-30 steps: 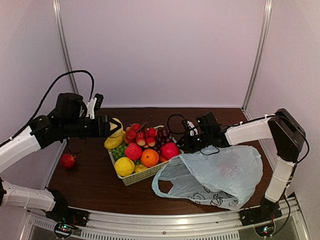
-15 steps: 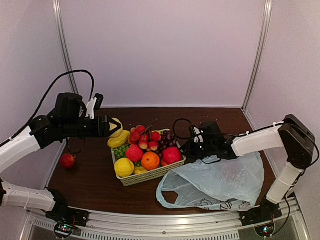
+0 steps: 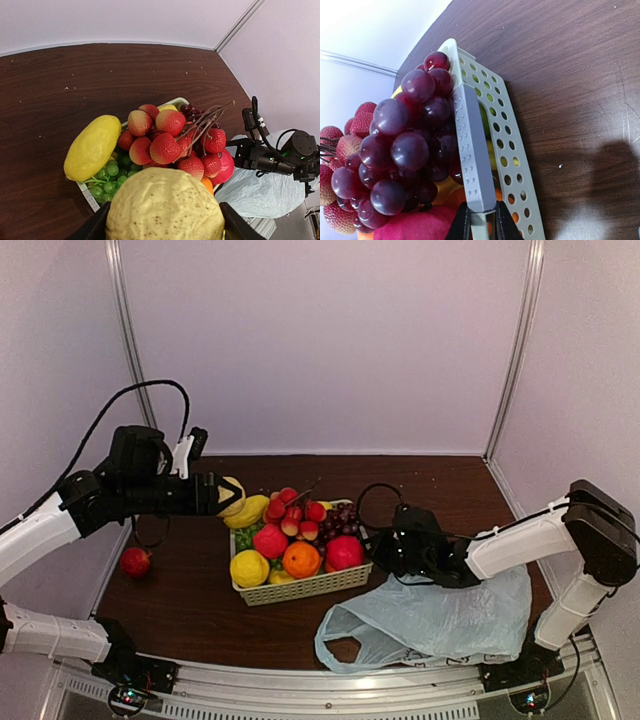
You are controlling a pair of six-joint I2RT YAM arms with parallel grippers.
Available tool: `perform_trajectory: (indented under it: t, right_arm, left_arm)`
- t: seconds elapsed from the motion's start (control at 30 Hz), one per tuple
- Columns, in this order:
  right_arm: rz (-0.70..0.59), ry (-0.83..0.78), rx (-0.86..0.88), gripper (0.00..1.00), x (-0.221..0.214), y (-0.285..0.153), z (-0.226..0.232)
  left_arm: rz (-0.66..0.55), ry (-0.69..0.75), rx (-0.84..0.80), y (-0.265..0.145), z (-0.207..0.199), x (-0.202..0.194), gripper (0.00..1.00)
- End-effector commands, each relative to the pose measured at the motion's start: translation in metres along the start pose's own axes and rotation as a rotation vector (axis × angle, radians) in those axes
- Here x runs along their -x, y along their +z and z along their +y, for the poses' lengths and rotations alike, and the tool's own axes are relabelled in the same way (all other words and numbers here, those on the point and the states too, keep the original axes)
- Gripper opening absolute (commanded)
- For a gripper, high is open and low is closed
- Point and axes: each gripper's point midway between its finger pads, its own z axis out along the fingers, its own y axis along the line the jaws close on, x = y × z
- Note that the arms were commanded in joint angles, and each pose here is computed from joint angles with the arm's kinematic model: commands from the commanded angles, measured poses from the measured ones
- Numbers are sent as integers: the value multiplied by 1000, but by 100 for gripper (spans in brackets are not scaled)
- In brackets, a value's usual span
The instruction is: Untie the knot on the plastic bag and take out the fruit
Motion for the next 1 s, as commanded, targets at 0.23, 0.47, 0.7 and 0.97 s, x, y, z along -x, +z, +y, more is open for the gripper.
perform_trajectory:
  t: [0.23,0.47,0.7,0.97]
  right_arm:
    - [-209,152,117,0,16,11,57]
    - [-315,201,109,0,36,24,66]
    - [-383,215,66,0,48,30,62]
    - [-246,81,102,9,10,29,86]
  left_arm:
    - [-38,6,-18,-3,-4,12,48]
    - [-35,-5,-17,1,-5,15,48]
    - [-26,-15,-5,5,-1,13,48]
    - [-19,-21,-8,8,-1,10,48]
